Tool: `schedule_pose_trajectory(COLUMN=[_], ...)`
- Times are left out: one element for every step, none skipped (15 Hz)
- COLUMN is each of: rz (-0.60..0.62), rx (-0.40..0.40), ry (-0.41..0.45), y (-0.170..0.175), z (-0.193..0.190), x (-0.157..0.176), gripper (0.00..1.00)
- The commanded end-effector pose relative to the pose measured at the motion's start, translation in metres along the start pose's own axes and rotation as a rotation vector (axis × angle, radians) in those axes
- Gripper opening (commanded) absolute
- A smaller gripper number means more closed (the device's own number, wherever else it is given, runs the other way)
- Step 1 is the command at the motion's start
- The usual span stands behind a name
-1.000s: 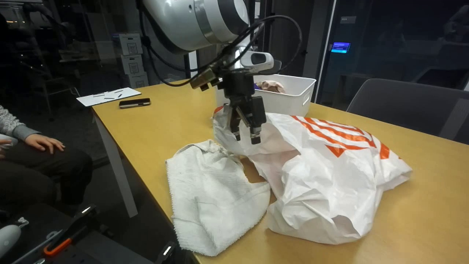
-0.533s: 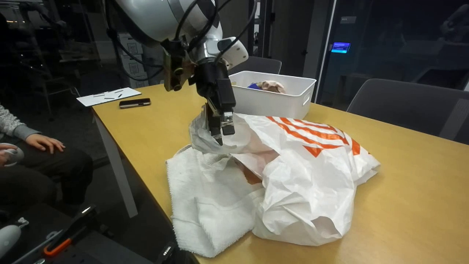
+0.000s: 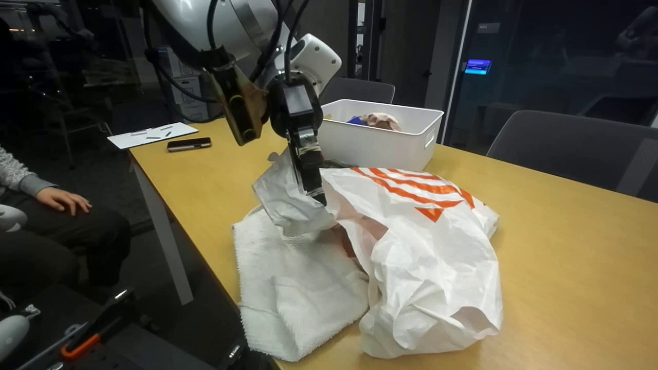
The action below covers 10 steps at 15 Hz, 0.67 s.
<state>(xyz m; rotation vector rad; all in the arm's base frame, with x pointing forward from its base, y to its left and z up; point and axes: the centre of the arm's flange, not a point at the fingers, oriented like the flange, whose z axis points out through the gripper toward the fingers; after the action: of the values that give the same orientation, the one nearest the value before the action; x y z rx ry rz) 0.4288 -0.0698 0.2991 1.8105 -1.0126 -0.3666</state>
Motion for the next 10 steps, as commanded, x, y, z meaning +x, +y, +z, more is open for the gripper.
schedule_pose_trajectory(rz=[0.164,0.194,0.223,0.253,0.284,0.306,0.321,0.332,0.346,0.353], rx=[0.052,0.095,0.136,0.174,0.209,0.255,0.307,0.357,0.401,0.444], ry=[0.091,0.095,0.099,0.101,0.108,0.106,0.086,0.086,0.097,0.123], y=[0.005,0.007,0.008,0.009,0.009,0.009,0.010,0.015,0.020,0.027], z=[-0.002,-0.004,-0.007,-0.009,-0.012,-0.014,-0.017,-0.023,-0.028,-0.038], x=[-0.003,-0.003,-0.005,-0.006,-0.007,-0.009,-0.012,-0.015,-0.019,-0.024], gripper=[1.00,1.00,1.00,1.00,1.00,1.00,1.00,1.00,1.00,1.00])
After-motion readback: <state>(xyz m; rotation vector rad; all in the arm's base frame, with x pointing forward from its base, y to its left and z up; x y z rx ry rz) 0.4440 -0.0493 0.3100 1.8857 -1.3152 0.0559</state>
